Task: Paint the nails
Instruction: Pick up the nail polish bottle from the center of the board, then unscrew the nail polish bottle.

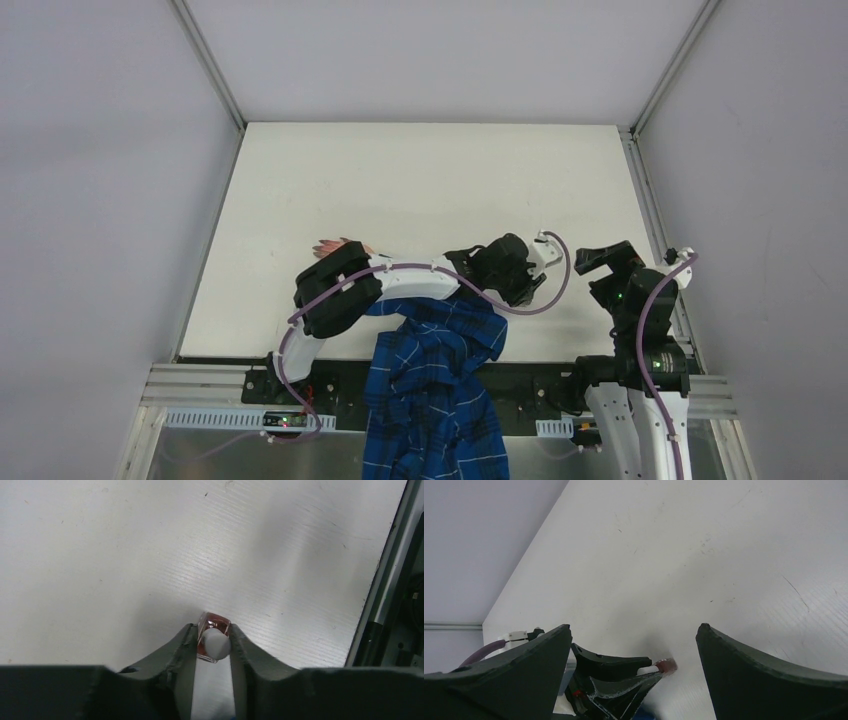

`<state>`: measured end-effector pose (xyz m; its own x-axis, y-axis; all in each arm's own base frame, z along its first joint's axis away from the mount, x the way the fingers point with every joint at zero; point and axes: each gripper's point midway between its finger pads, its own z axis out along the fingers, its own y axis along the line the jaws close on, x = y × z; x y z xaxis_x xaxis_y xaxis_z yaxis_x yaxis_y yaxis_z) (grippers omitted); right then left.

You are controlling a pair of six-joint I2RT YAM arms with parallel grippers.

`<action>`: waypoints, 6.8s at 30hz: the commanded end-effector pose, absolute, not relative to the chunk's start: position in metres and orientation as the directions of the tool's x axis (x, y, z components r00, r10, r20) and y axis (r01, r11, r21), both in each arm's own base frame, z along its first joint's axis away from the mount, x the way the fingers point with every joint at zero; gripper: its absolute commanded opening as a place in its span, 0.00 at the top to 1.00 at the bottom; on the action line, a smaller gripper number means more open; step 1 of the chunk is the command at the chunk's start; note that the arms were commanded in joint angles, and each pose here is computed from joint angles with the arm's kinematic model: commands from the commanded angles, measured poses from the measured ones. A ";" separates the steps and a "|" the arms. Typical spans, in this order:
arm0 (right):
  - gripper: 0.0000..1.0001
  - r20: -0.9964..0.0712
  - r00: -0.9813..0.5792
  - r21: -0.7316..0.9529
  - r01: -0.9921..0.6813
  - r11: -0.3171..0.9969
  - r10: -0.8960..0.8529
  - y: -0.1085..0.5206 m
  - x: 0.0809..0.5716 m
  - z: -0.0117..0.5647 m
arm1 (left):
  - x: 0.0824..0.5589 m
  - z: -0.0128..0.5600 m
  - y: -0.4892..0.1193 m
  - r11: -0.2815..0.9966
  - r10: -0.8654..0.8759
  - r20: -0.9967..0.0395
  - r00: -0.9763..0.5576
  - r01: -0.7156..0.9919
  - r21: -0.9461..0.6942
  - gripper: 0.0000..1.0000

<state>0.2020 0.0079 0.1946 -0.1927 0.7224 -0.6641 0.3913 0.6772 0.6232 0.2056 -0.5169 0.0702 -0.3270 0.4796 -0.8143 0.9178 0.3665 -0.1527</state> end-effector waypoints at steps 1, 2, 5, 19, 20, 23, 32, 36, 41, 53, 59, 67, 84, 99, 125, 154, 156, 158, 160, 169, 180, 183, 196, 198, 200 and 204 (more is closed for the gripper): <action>0.01 -0.682 -0.188 0.605 0.399 0.689 0.707 0.004 0.202 0.197 | 0.213 0.085 -0.529 0.366 0.450 -0.849 -0.275 0.925 -0.106 0.78; 0.01 -0.682 -0.188 0.605 0.398 0.690 0.707 0.004 0.202 0.197 | 0.213 0.085 -0.529 0.367 0.451 -0.850 -0.273 0.925 -0.102 0.85; 0.01 -0.682 -0.188 0.605 0.399 0.690 0.707 0.004 0.203 0.197 | 0.211 0.086 -0.527 0.373 0.455 -0.850 -0.266 0.924 -0.090 0.94; 0.01 -0.664 -0.306 0.611 0.306 0.731 0.683 0.029 0.211 0.192 | 0.201 0.169 -0.462 0.546 0.364 -0.818 -0.445 0.814 -0.200 1.00; 0.01 -0.662 -0.334 0.613 0.272 0.741 0.671 0.036 0.213 0.191 | 0.197 0.171 -0.453 0.555 0.383 -0.792 -0.476 0.804 -0.215 1.00; 0.01 -0.634 -0.475 0.660 0.079 0.747 0.610 0.076 0.217 0.193 | 0.186 0.184 -0.430 0.552 0.356 -0.738 -0.573 0.766 -0.328 1.00; 0.01 -0.613 -0.687 0.769 -0.406 0.494 0.390 0.160 0.195 0.231 | 0.175 0.232 -0.369 0.433 0.207 -0.510 -0.835 0.546 -0.717 1.00; 0.02 -0.646 -0.702 0.754 -0.525 0.395 0.300 0.182 0.179 0.249 | 0.186 0.239 -0.352 0.386 0.221 -0.528 -0.820 0.570 -0.725 1.00; 0.03 -0.680 -0.697 0.719 -0.573 0.393 0.229 0.208 0.175 0.251 | 0.195 0.248 -0.339 0.315 0.244 -0.605 -0.758 0.652 -0.690 1.00; 0.17 -0.771 -0.625 0.620 -0.689 0.375 0.125 0.285 0.163 0.239 | 0.179 0.271 -0.311 0.274 0.222 -0.760 -0.611 0.787 -0.553 1.00; 0.27 -0.800 -0.586 0.585 -0.711 0.391 0.130 0.298 0.160 0.241 | 0.178 0.270 -0.312 0.274 0.215 -0.751 -0.624 0.777 -0.567 1.00; 0.32 -0.843 -0.522 0.523 -0.737 0.428 0.132 0.305 0.162 0.244 | 0.176 0.272 -0.314 0.254 0.211 -0.745 -0.633 0.772 -0.583 1.00; 0.46 -0.860 -0.495 0.506 -0.789 0.349 0.127 0.310 0.148 0.261 | 0.165 0.283 -0.319 0.174 0.202 -0.735 -0.647 0.762 -0.623 1.00; 0.70 -0.860 -0.492 0.506 -0.792 0.340 0.133 0.305 0.143 0.264 | 0.168 0.281 -0.321 0.175 0.182 -0.739 -0.649 0.761 -0.625 1.00; 1.00 -0.901 -0.336 0.410 -0.450 0.794 0.275 0.267 0.241 0.240 | 0.204 0.249 -0.313 0.422 0.078 -0.681 -0.728 0.643 -0.639 1.00; 1.00 -0.810 -0.454 0.569 -0.452 0.687 0.372 0.255 0.226 0.234 | 0.225 0.292 -0.258 0.607 -0.078 -0.877 -0.474 0.675 -0.419 0.10; 1.00 -0.792 -0.488 0.601 -0.520 0.607 0.367 0.258 0.214 0.245 | 0.219 0.300 -0.260 0.577 -0.085 -0.881 -0.465 0.698 -0.424 0.10; 1.00 -0.778 -0.521 0.626 -0.596 0.503 0.351 0.263 0.196 0.258 | 0.210 0.307 -0.267 0.516 -0.081 -0.881 -0.466 0.737 -0.437 0.10; 1.00 -0.771 -0.543 0.637 -0.653 0.410 0.332 0.267 0.180 0.270 | 0.199 0.315 -0.274 0.444 -0.082 -0.880 -0.468 0.773 -0.452 0.10; 1.00 -0.754 -0.628 0.651 -0.753 0.093 0.191 0.296 0.133 0.299 | 0.165 0.337 -0.289 0.228 -0.075 -0.885 -0.460 0.856 -0.464 0.11; 1.00 -0.775 -0.612 0.624 -0.780 0.044 0.157 0.314 0.129 0.308 | 0.150 0.331 -0.307 0.117 -0.023 -0.846 -0.533 0.839 -0.532 0.29; 1.00 -0.782 -0.604 0.616 -0.787 0.038 0.153 0.317 0.127 0.310 | 0.150 0.328 -0.310 0.118 -0.017 -0.834 -0.551 0.828 -0.549 0.32; 1.00 -0.789 -0.594 0.606 -0.794 0.048 0.157 0.316 0.126 0.310 | 0.145 0.329 -0.312 0.083 -0.005 -0.827 -0.562 0.824 -0.560 0.67; 1.00 -0.790 -0.593 0.606 -0.794 0.049 0.157 0.316 0.126 0.310 | 0.145 0.329 -0.313 0.076 0.000 -0.824 -0.567 0.822 -0.565 0.70; 1.00 -0.790 -0.592 0.605 -0.795 0.049 0.156 0.316 0.126 0.310 | 0.144 0.329 -0.314 0.069 0.005 -0.821 -0.570 0.820 -0.569 0.73; 1.00 -0.791 -0.591 0.606 -0.793 0.067 0.155 0.317 0.130 0.306 | 0.142 0.330 -0.315 0.058 0.011 -0.820 -0.572 0.819 -0.570 0.88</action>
